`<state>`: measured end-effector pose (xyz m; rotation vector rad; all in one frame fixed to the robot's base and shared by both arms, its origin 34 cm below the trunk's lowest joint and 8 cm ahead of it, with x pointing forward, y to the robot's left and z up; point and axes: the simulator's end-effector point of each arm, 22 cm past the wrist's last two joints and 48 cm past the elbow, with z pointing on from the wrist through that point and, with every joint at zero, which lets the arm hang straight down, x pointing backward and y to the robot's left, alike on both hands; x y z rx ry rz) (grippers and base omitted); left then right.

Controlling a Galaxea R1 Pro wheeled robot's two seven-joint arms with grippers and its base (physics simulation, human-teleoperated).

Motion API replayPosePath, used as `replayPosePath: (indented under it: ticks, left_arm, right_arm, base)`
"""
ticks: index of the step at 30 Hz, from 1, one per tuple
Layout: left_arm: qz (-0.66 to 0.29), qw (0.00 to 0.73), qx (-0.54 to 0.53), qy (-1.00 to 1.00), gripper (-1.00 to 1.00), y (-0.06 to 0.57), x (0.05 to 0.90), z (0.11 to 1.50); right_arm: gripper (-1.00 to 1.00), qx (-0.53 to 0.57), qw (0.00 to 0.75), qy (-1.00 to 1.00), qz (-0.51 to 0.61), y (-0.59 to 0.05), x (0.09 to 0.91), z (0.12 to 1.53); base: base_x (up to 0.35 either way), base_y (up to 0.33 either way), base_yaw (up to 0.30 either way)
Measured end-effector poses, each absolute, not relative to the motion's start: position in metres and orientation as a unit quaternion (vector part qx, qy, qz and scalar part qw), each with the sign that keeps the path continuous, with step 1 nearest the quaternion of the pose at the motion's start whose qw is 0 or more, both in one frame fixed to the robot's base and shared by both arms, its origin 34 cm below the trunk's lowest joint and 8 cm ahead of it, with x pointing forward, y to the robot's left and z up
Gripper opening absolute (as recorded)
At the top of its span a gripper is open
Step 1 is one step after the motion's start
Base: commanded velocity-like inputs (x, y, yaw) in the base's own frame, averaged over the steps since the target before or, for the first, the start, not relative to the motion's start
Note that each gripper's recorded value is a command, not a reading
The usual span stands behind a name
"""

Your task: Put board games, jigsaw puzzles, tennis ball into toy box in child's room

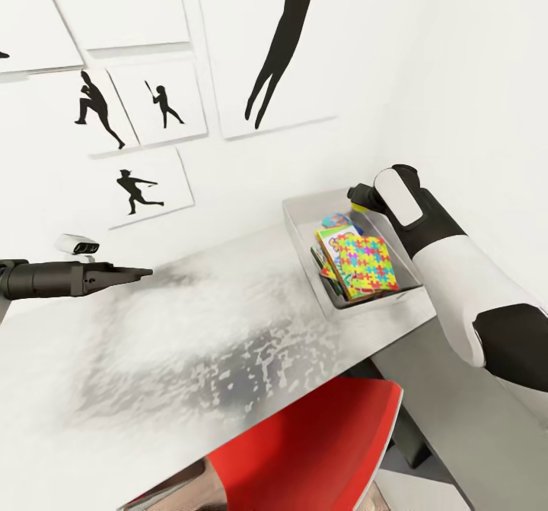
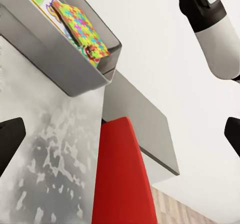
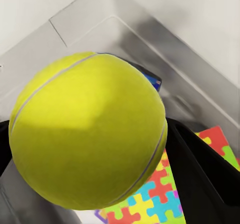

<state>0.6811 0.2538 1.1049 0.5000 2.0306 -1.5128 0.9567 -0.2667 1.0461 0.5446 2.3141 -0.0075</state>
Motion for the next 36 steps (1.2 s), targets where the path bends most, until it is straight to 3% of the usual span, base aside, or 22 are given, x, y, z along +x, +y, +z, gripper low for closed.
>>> replayPosePath:
  ticks: [36]
  left_arm:
    - [-0.569,0.255,0.170,0.763,1.00,0.254,0.686,1.072]
  right_arm:
    - [-1.00,0.225,0.367,0.902,-0.017,-0.280,0.975,1.029]
  base:
    - [0.000,0.000,0.000]
